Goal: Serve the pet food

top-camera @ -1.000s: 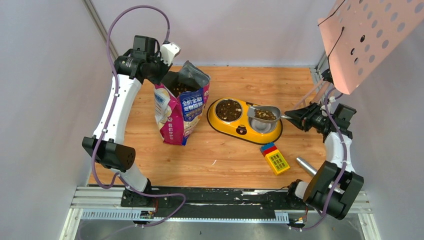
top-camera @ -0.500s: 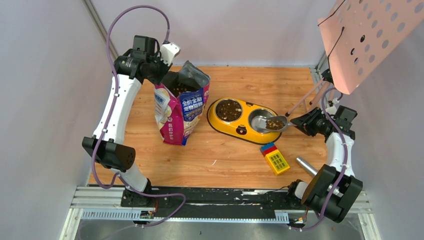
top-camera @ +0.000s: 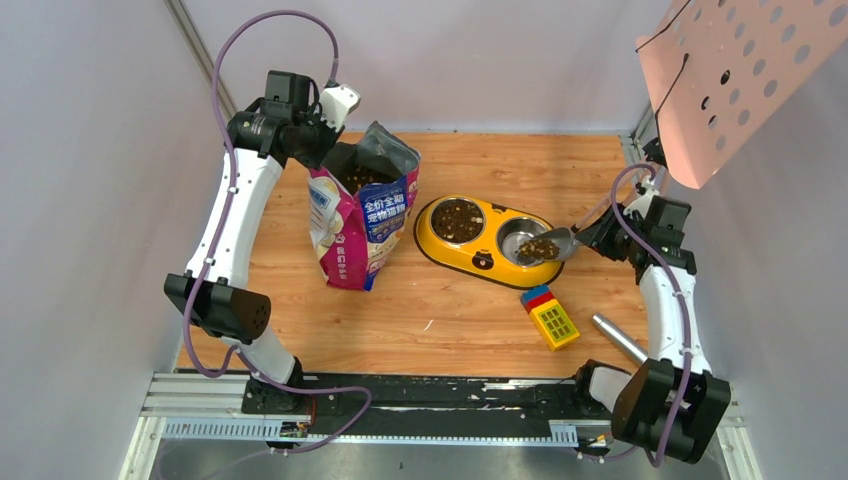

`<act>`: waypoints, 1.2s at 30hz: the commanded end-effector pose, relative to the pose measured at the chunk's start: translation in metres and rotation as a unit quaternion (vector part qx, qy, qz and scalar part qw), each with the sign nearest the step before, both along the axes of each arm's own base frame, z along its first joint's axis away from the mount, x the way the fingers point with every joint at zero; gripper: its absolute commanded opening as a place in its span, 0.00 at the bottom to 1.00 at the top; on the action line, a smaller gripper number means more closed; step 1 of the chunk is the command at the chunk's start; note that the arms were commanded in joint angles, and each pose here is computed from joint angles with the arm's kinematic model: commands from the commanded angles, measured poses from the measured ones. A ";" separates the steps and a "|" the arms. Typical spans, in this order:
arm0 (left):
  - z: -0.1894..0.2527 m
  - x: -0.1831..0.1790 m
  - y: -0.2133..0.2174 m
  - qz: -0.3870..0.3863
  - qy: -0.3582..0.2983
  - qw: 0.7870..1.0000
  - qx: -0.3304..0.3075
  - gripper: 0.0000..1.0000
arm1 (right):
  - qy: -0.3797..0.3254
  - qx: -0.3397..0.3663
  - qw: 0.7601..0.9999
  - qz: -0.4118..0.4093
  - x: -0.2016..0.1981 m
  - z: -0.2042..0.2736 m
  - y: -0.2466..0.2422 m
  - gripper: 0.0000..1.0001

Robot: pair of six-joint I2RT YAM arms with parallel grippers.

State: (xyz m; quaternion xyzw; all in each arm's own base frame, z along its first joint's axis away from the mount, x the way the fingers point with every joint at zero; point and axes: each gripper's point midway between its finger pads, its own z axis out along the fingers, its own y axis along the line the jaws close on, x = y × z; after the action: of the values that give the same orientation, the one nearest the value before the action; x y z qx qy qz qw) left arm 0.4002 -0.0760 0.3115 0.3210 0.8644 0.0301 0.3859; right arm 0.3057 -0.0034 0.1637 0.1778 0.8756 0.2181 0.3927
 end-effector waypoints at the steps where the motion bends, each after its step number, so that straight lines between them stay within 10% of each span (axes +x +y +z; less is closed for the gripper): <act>1: 0.052 0.018 -0.007 -0.007 -0.099 0.995 -0.031 0.00 | -0.044 -0.079 0.996 -0.011 0.013 0.027 -0.015 0.00; 19: 0.054 0.018 -0.012 -0.007 -0.099 0.994 -0.049 0.00 | -0.045 -0.081 0.996 -0.011 -0.013 0.053 -0.002 0.00; 36: 0.048 0.022 -0.019 -0.009 -0.088 0.994 -0.067 0.00 | -0.191 -0.030 0.928 0.319 -0.050 0.100 0.153 0.00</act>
State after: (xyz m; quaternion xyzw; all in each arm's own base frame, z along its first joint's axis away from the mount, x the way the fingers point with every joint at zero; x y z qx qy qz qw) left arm 0.4019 -0.0846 0.3098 0.3078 0.8677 0.0039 0.3903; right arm 0.2510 0.1036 0.2076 -0.0541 0.8620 0.2831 0.4170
